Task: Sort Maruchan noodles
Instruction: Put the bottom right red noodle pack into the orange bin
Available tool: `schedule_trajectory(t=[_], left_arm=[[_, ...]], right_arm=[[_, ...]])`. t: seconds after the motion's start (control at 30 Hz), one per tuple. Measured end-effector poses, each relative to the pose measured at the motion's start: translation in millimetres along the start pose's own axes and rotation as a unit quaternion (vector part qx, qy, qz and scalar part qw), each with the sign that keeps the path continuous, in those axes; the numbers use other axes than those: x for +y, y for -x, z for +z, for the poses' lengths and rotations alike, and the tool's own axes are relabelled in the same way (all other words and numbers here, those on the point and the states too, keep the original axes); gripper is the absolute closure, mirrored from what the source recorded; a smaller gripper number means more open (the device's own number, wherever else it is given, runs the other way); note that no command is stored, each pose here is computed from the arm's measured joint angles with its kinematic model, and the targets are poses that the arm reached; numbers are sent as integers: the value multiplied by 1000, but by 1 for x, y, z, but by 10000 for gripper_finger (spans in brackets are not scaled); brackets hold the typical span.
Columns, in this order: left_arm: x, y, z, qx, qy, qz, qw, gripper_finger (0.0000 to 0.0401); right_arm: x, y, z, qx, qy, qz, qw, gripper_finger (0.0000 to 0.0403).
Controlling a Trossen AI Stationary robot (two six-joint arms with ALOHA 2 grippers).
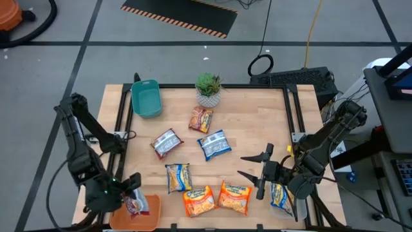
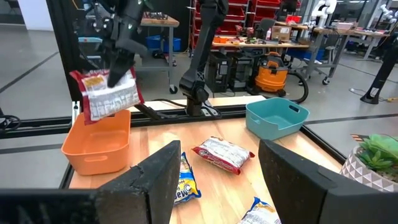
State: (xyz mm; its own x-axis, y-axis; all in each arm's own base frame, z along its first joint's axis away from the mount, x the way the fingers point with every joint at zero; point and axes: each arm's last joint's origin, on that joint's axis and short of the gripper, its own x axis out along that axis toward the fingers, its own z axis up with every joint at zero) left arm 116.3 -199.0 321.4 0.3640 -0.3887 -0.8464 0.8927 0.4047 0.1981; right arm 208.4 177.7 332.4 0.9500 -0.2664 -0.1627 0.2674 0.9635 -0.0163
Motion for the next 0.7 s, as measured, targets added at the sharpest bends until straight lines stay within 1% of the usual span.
schedule_trajectory(t=[0.13,0.4,0.6,0.7], left_arm=[[1,-9,1,18,-32,-22,999,265],[2,-37,6,61,-70,-36,995,265],[-4,-67,10,91,-102,-100,986,265],[-5,-79,11,106,-123,-111,980,265]], right_arm=[[0,0,0,0,1,0,1000,191],[0,0,0,0,17,-5,1000,191],[-2,-1,-1,-2,18,-17,1000,191],[-3,-3,-3,0,21,-21,1000,191]])
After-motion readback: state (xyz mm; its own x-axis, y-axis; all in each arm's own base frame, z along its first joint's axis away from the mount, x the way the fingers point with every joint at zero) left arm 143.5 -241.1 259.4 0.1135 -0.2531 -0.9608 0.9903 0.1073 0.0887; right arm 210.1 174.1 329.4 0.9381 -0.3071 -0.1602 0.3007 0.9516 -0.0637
